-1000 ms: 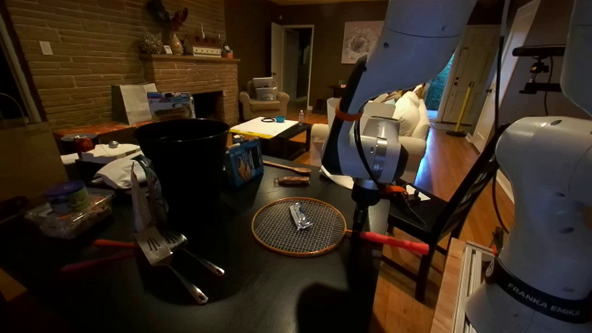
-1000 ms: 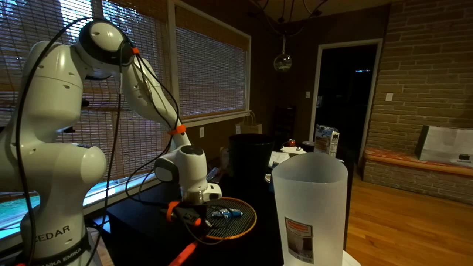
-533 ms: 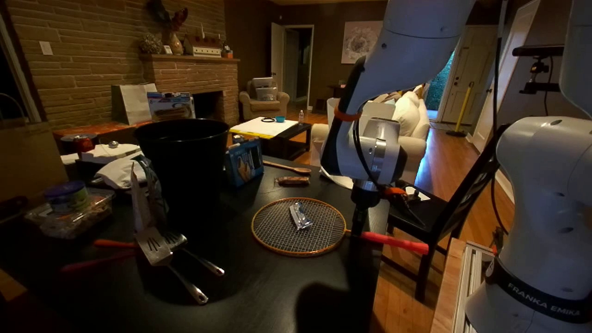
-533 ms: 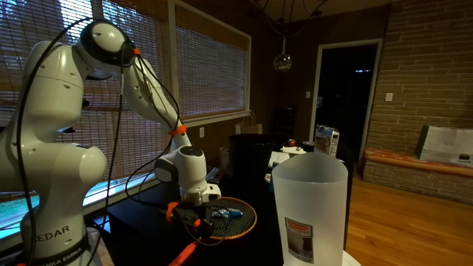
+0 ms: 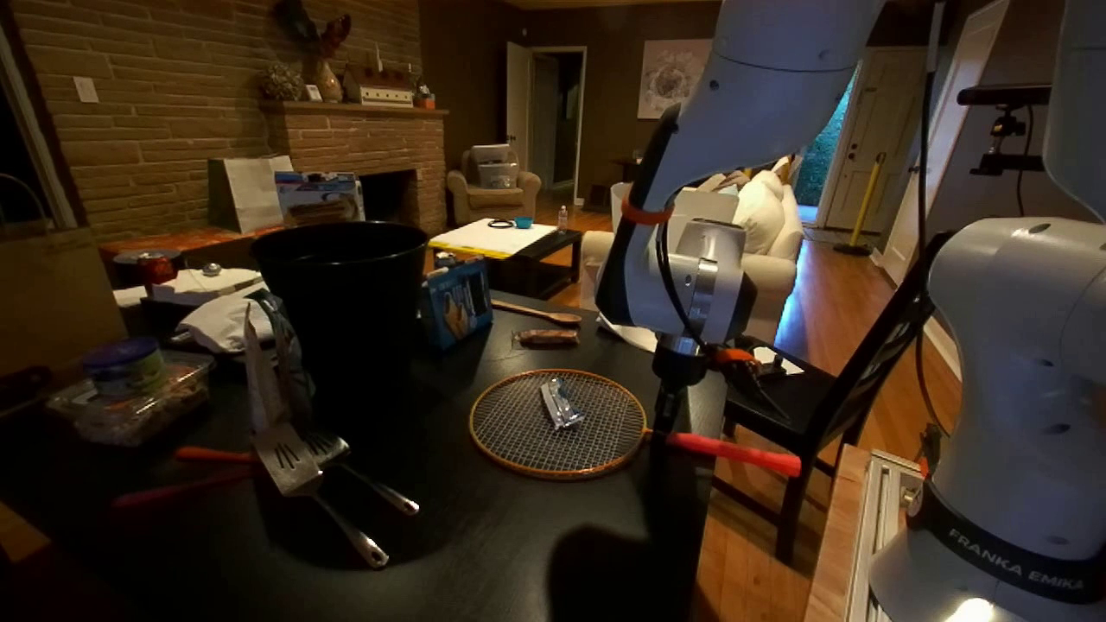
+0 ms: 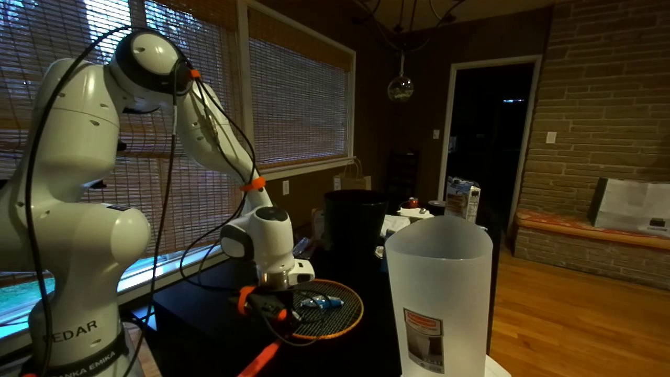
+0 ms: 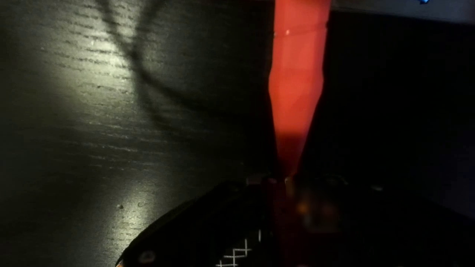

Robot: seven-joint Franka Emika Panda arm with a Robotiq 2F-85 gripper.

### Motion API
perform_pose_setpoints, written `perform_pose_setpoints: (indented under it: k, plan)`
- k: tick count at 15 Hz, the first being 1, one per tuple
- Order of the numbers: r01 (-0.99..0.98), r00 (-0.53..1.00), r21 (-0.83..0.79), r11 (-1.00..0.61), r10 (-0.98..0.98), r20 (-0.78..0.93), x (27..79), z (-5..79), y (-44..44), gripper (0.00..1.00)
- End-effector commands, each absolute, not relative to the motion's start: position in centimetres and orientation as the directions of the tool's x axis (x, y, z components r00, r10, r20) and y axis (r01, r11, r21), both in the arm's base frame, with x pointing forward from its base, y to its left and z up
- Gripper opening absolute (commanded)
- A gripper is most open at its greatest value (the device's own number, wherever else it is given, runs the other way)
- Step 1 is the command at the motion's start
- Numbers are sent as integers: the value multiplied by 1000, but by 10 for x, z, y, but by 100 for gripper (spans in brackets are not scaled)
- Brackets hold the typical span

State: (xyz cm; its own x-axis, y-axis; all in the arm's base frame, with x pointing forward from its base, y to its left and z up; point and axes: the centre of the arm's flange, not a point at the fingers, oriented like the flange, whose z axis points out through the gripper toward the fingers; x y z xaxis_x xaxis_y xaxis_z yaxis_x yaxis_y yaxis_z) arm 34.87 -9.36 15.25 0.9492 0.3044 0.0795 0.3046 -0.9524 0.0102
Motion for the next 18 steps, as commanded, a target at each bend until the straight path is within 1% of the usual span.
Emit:
perform_pose_setpoints:
  k: [1,2,14,18]
  plan:
    - [313,943,30,-949,314,107,352,145,-97,0]
    - [316,942,30,-948,318,111,353,147,-97,3]
    - [342,920,24,-940,339,196,351,197,-99,3]
    - [350,918,8,-937,345,196,347,211,-96,3]
